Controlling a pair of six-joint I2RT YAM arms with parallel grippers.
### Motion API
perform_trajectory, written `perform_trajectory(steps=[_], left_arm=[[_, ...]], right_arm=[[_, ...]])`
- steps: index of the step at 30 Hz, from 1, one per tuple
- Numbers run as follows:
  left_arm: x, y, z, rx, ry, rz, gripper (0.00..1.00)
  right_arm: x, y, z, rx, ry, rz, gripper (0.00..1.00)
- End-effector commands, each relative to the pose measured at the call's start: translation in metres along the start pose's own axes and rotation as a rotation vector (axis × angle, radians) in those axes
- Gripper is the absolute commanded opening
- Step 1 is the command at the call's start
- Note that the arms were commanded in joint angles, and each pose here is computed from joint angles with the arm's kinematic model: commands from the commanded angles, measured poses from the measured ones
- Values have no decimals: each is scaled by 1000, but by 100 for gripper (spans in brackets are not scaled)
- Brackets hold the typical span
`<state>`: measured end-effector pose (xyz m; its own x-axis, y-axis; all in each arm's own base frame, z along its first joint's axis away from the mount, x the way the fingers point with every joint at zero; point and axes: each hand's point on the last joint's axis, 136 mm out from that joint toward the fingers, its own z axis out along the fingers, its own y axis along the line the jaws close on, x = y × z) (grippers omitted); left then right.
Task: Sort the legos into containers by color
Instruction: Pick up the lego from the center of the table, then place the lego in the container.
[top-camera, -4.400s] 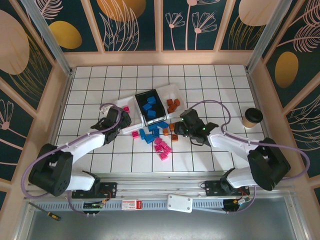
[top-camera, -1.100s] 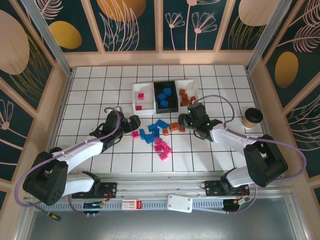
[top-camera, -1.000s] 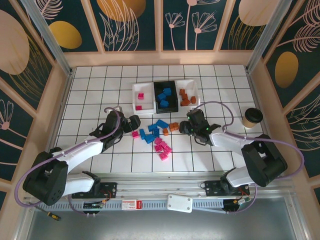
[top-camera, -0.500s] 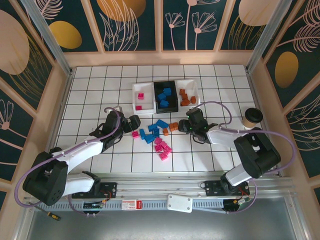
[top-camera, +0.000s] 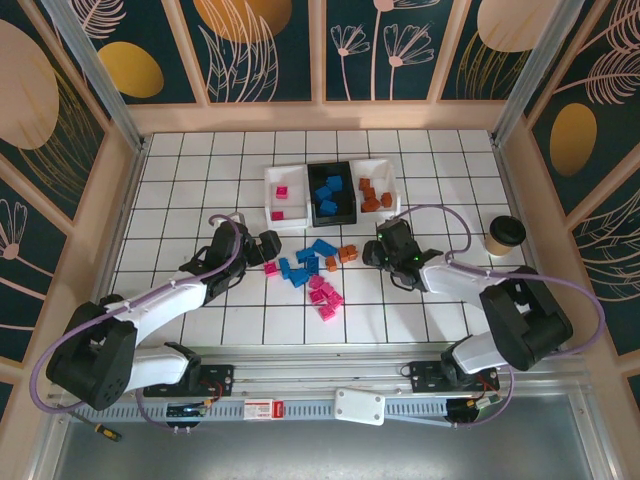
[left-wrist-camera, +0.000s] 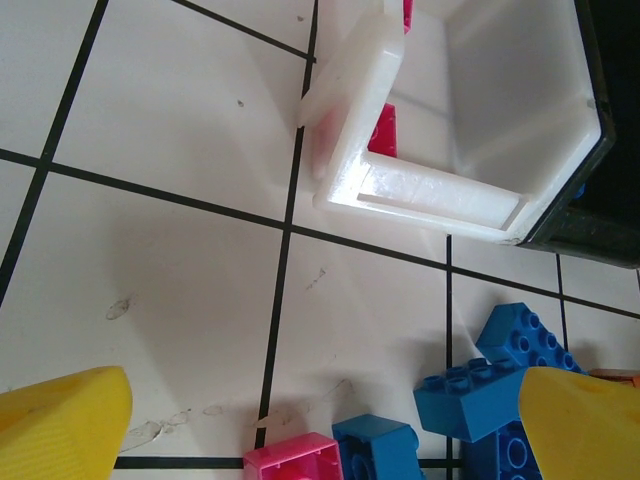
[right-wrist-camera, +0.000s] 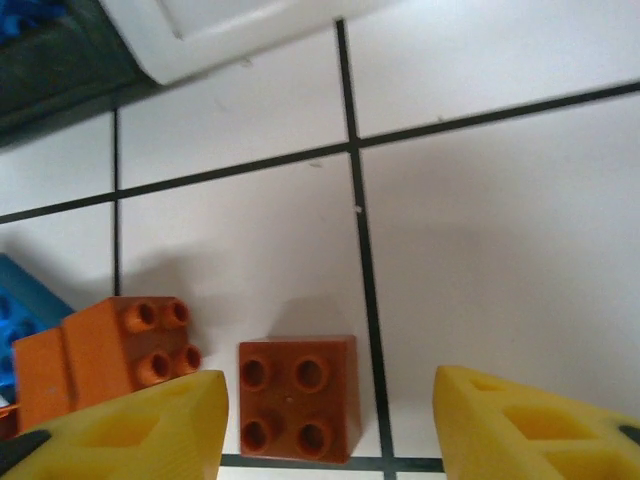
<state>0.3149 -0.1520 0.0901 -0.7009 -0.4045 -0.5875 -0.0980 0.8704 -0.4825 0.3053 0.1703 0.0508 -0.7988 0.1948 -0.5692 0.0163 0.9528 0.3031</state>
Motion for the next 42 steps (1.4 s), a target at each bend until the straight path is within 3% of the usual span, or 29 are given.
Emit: perform_trajectory(steps=[1, 9, 11, 13, 17, 22, 30, 32, 34, 37, 42], left_arm=[[-1, -5, 0, 22, -10, 10, 99], [-4, -5, -5, 14, -22, 19, 99], [-6, -4, -6, 6, -27, 24, 99], [-5, -3, -7, 3, -26, 32, 99], [-4, -3, -8, 3, -17, 48, 98], [5, 2, -5, -25, 17, 76, 97], [15, 14, 2, -84, 49, 84, 95], [16, 14, 5, -90, 58, 93, 95], [18, 13, 8, -93, 74, 104, 95], [24, 15, 13, -112, 109, 125, 91], [38, 34, 15, -214, 146, 134, 80]], right_arm=[[-8, 12, 1, -18, -14, -16, 59], [20, -8, 27, 48, 75, -8, 51], [23, -7, 28, 40, 83, -17, 45], [18, -5, 26, 37, 73, -27, 33], [-16, 9, 10, -12, -10, -38, 17], [-100, 25, -12, -56, -169, -14, 14], [-178, 28, 32, -30, -215, -5, 17], [-189, 29, 46, -32, -210, -6, 26], [-197, 26, 61, -29, -186, 3, 56], [-200, 29, 59, -36, -189, -1, 62], [-179, 39, 32, -87, -217, -20, 63]])
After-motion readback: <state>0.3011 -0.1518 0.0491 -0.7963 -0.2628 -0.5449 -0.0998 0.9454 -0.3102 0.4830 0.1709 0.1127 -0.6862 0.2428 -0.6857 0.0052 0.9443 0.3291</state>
